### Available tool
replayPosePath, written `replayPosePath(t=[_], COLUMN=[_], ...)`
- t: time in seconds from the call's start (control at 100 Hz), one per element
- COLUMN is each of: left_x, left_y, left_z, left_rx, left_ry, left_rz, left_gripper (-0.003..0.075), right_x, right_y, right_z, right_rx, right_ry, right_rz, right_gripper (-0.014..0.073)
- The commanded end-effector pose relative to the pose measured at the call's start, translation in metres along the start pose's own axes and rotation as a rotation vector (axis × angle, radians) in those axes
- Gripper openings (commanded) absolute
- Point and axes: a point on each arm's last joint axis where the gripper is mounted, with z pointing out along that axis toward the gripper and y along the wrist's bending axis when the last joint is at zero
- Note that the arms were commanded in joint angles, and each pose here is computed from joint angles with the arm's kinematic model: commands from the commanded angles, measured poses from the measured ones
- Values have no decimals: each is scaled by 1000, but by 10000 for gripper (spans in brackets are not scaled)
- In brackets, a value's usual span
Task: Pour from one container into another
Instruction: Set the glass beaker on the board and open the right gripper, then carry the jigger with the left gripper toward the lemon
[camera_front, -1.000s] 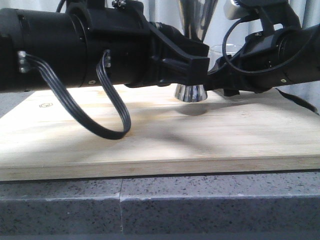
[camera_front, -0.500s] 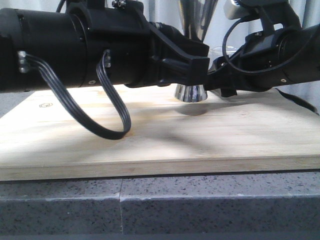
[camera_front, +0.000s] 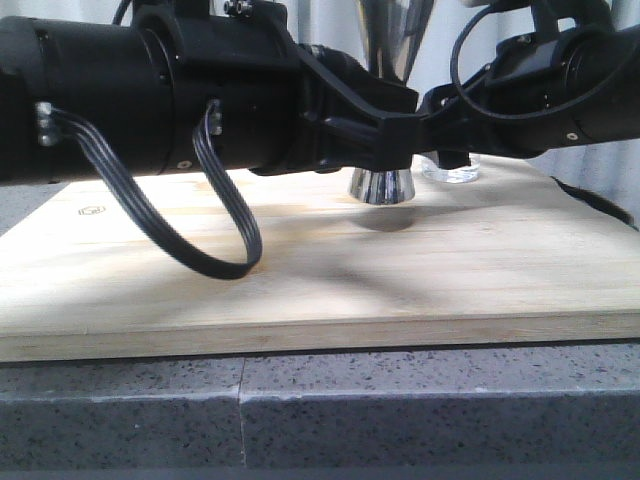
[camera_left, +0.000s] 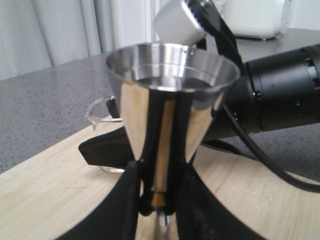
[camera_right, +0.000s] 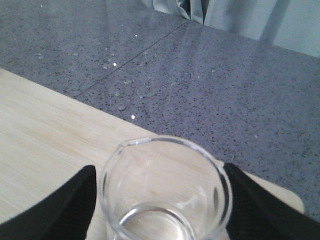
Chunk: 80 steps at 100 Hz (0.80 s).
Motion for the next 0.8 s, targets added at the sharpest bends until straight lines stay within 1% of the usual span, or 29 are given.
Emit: replayPosePath(t=[0.0,0.23,0.38,0.5,0.62,0.79], left_x=[-27,-27,-27,-27,-27,-27], left_y=[-2,-2,-2,-2,-2,-2], left_z=[-1,-1,-1,-1,-1,-1], left_rx=[9,9,9,8,8,8], left_ry=[-154,-154,-154,-154,-154,-154], left_rz=[-5,-5,-5,-6,-6,-6], left_gripper=[-19,-19,-19,-19,-19,-19], right_x=[-27,-37,-49,-65,-82,-101], right_y=[-5,-7,-9,-13,-19,-26], right_z=[-7,-13,-21,-33,-50,-76], right_rx=[22,34,50,71,116,158], right_ry=[-148,-192,-254,-328,-389,-438], right_rz=[-9,-5,-4,-8,-28,-38], right_gripper=[444,444,444,444,444,444])
